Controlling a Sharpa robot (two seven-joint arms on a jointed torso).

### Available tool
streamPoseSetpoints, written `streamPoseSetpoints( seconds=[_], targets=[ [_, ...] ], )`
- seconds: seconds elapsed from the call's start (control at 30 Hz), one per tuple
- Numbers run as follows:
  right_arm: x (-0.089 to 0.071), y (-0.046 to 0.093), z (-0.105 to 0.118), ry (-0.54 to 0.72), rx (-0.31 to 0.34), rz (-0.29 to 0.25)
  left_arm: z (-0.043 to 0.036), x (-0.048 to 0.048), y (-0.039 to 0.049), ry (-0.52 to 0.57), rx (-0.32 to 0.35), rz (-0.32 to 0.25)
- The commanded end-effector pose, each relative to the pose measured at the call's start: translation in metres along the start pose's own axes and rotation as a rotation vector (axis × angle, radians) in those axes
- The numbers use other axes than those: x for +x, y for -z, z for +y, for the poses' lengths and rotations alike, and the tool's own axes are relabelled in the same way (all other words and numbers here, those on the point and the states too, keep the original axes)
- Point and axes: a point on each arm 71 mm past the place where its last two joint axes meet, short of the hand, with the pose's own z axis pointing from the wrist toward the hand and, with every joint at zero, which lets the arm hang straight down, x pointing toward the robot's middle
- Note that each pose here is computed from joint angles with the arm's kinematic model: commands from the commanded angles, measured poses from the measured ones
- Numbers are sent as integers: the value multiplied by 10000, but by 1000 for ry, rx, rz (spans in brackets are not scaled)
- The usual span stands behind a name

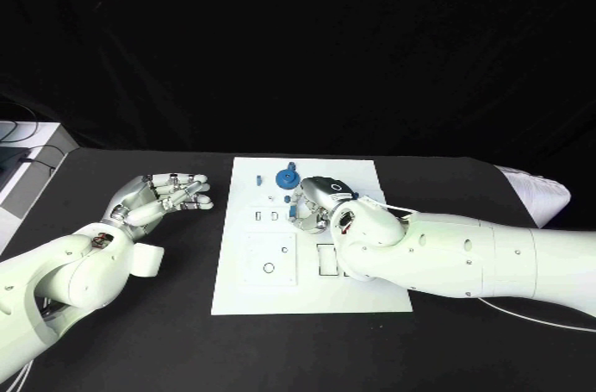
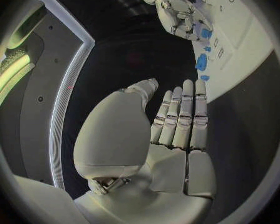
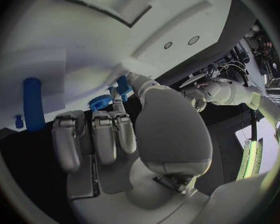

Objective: Assemble the parts on the task board

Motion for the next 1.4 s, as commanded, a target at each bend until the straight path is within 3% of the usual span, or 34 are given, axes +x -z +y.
streamPoseSetpoints(
  seconds=[0.03,0.33,0.6,0.93,1.03,1.27,1.4],
  targets=[
    [3,1,0,5,-7,1,-6,25,-5,5,6,20],
    [-13,5,-11,-4,-10,-15,3,21,-4,5,5,18],
    [-71,61,-26,-44,-33,-64,12,27,-7,-11,-2,14],
    [-358,148,-189,-268,-104,-127,61,87,-42,-105,-70,60],
    [-505,142,-315,-353,-94,-145,45,123,-96,-171,-102,82],
    [-798,93,-630,-459,-31,-172,-32,213,-333,-370,-212,135],
    [-900,66,-786,-487,10,-173,-83,278,-511,-525,-355,154]
  ],
)
